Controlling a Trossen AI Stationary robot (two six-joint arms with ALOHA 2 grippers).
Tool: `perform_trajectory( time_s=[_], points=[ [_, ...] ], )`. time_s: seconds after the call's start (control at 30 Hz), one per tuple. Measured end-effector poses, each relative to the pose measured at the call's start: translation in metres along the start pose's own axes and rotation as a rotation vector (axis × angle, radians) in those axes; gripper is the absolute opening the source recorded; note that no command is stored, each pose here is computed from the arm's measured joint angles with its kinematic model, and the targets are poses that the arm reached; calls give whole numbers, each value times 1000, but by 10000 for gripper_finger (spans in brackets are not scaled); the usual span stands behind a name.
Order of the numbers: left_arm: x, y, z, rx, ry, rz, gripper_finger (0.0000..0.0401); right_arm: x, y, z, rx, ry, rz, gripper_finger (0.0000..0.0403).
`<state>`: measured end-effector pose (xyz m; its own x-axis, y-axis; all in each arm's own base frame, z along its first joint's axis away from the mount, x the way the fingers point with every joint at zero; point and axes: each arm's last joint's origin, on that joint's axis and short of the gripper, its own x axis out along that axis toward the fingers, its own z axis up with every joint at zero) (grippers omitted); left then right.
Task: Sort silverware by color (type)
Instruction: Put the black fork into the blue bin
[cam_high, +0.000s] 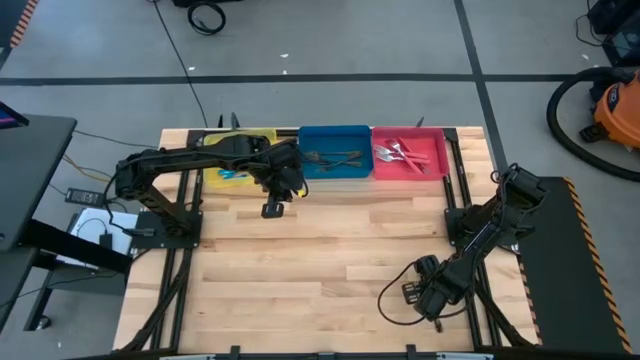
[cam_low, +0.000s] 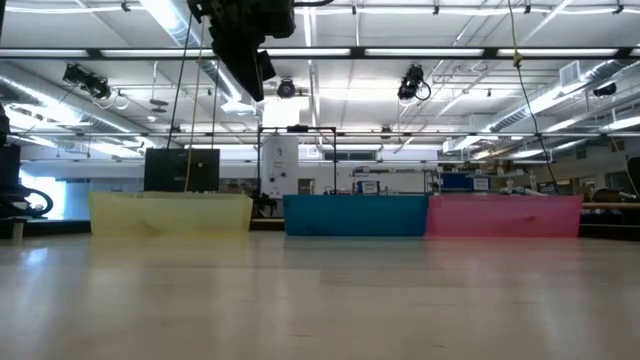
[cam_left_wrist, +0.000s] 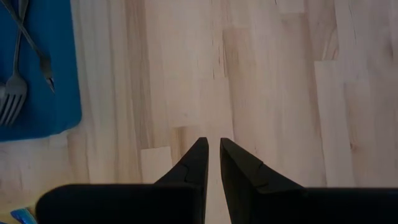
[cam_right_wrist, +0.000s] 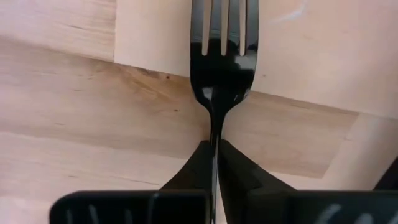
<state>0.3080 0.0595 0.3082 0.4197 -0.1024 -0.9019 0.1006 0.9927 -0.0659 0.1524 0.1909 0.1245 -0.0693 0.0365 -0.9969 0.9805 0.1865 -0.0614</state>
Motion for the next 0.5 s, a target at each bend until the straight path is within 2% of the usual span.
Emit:
perform_trajectory(
  time_s=[0.17,0.23,0.4,0.5],
  points=[
    [-1,4,-1,50,4,4,41,-9,2,1,-32,-60,28,10],
    [-1,7,-2,43,4,9,41,-12,0,7,-32,-115,9,9],
    [-4,19,-6,13,7,25,41,-24,4,14,-58,-126,-14,8],
    [-6,29,-11,3,18,36,41,-35,10,24,-76,-150,46,8]
  ],
)
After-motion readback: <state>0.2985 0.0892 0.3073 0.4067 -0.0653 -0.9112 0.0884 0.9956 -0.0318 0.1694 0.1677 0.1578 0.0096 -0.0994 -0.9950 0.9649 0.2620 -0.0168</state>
